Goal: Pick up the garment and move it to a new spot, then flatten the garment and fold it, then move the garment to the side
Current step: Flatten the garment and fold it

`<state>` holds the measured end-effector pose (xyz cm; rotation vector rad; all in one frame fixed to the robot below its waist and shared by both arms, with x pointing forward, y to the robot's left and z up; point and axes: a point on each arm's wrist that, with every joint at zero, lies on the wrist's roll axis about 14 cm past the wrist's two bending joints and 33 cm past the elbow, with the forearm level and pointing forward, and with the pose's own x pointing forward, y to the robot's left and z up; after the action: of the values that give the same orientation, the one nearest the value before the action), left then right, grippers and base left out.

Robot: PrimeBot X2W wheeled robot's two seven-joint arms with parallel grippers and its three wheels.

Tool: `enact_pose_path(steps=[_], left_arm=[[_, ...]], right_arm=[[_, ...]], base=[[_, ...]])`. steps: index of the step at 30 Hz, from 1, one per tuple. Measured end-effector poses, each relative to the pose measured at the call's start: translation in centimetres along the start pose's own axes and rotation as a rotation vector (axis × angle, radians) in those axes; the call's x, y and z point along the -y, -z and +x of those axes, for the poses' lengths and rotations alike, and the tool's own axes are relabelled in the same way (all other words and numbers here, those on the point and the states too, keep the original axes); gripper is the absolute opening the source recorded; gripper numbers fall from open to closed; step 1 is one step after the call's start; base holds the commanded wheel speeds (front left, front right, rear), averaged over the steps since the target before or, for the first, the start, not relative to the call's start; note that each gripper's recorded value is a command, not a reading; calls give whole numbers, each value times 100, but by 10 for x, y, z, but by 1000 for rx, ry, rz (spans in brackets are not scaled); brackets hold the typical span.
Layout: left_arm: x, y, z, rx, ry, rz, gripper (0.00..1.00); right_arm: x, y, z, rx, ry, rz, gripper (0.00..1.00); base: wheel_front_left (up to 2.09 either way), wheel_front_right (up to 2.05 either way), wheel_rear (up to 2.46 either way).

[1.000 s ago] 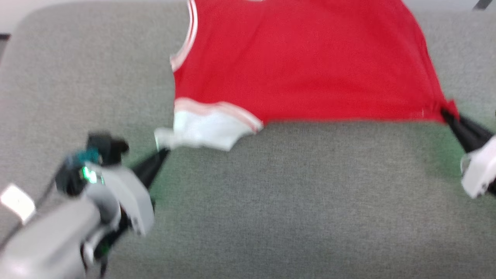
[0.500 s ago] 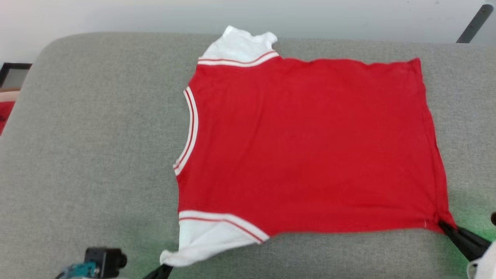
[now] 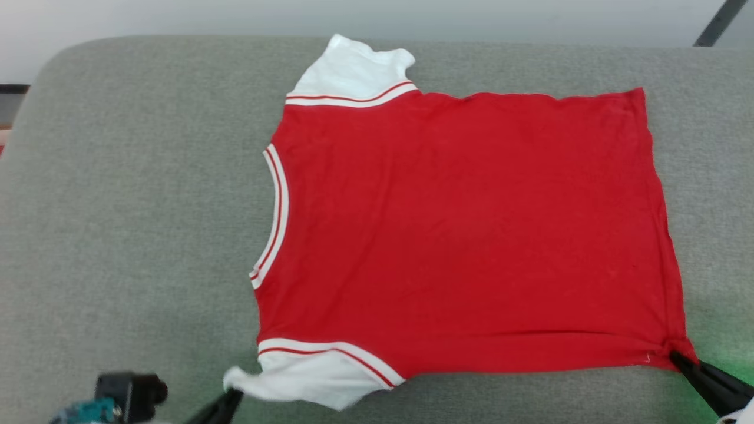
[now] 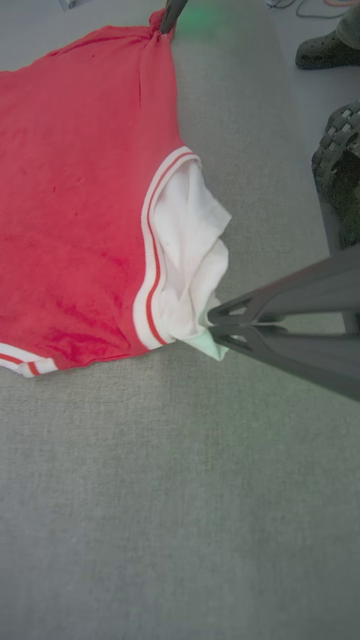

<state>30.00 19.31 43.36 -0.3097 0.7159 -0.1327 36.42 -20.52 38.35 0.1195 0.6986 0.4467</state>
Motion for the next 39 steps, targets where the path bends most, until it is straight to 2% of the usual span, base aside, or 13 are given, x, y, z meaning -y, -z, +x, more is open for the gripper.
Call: enact_pose_path(steps=[11, 18, 26, 39], left_arm=[[23, -84, 25, 86, 92, 311, 0], [30, -132, 58, 115, 119, 454, 0], [19, -139, 106, 30, 120, 487, 0], [0, -105, 147, -124, 115, 407, 0]], right_arm=[[0, -58, 0, 85, 30, -78, 0], [6, -87, 17, 90, 55, -107, 0], [14, -104, 45, 66, 62, -121, 0], [25, -94, 81, -24, 56, -111, 0]], base=[[0, 0, 0], [0, 0, 0], [0, 0, 0], [0, 0, 0]])
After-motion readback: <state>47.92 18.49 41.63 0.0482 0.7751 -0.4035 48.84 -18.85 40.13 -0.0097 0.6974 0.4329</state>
